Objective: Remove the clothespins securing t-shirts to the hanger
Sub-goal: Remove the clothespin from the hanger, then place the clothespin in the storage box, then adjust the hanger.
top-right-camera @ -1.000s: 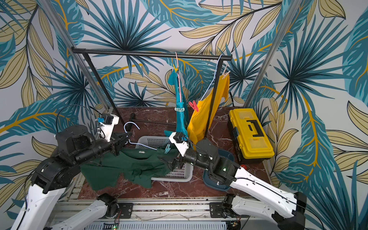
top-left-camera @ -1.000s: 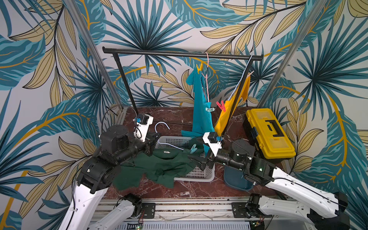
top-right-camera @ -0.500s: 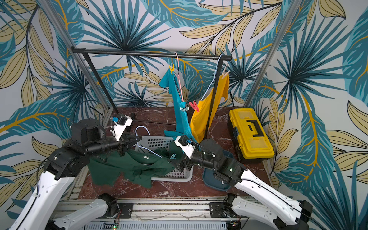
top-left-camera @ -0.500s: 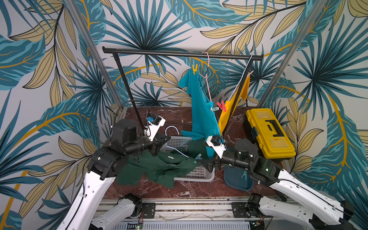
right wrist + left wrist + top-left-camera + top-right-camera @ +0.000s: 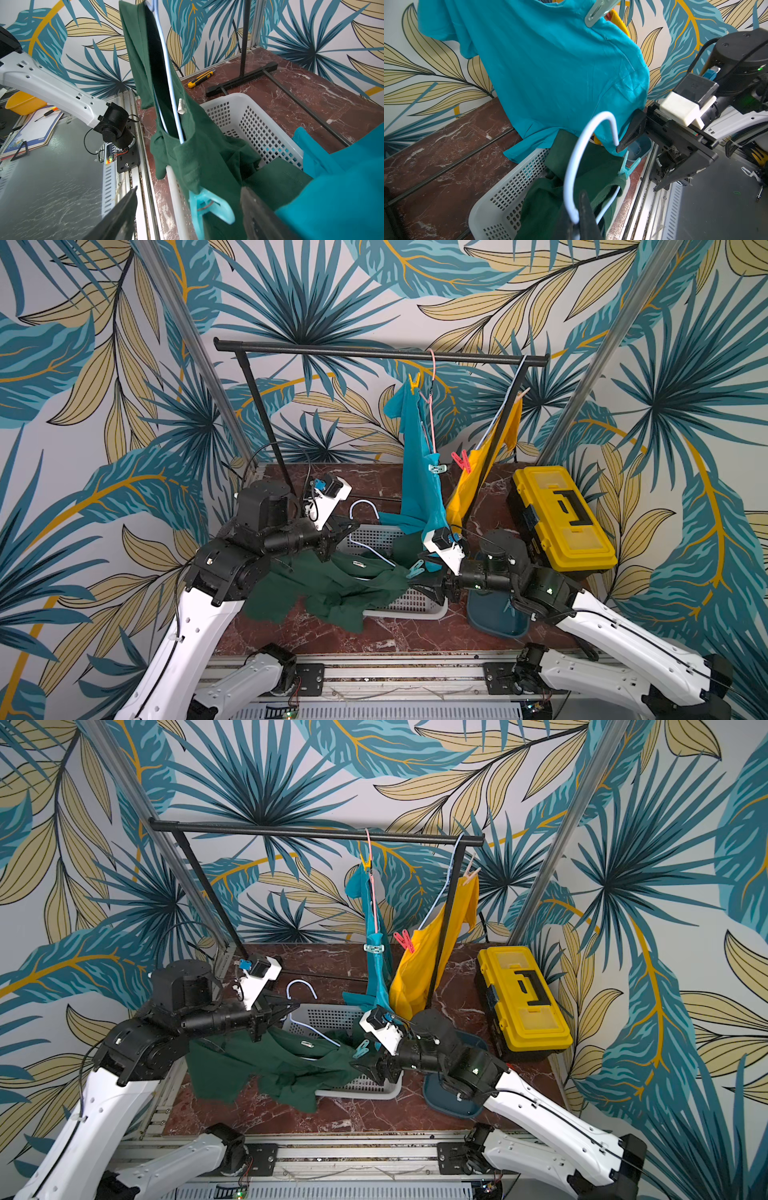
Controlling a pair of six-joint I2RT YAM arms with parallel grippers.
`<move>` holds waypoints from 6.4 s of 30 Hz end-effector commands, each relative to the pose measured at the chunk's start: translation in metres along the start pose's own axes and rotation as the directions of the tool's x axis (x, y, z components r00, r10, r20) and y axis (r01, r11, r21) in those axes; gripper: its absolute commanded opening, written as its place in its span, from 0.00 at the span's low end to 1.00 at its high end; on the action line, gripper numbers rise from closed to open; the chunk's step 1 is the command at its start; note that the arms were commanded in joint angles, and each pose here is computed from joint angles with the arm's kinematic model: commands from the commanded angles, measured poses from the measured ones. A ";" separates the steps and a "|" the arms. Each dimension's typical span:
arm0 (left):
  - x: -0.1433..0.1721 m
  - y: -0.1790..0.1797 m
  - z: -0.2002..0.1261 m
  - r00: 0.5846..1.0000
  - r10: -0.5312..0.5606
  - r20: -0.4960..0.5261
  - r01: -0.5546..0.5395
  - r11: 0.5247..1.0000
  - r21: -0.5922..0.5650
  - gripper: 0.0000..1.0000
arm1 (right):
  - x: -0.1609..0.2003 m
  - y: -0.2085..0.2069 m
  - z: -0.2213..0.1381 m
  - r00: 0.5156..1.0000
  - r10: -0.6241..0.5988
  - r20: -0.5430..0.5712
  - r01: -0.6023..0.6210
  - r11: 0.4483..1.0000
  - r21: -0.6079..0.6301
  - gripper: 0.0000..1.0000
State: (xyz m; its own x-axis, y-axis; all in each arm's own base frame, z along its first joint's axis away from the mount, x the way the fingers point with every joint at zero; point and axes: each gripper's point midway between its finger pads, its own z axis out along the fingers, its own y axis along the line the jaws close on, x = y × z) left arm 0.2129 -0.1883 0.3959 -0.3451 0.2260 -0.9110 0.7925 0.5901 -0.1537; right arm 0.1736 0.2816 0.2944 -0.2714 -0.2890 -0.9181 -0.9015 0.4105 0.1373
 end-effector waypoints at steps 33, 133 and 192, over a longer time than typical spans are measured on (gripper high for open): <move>-0.012 -0.006 -0.006 0.999 0.028 0.036 -0.029 0.999 0.023 0.00 | 0.008 -0.010 -0.002 1.000 0.002 0.020 -0.003 0.999 0.053 0.48; 0.011 0.019 0.021 0.997 0.042 -0.059 -0.043 0.999 -0.027 0.00 | 0.130 -0.149 -0.173 0.884 0.360 0.298 -0.352 0.094 0.931 0.23; -0.033 0.002 -0.012 0.993 0.073 0.097 -0.069 0.997 -0.040 0.00 | -0.117 0.025 0.033 0.990 0.126 0.056 -0.124 0.991 -0.043 0.79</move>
State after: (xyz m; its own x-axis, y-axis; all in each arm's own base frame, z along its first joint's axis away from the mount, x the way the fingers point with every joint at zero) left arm 0.2233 -0.1833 0.4033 -0.3097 0.2286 -0.9229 0.7710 0.6285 -0.1031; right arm 0.1889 0.3513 0.4013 -0.4094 -0.1596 -0.8983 -0.8598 0.3969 0.3213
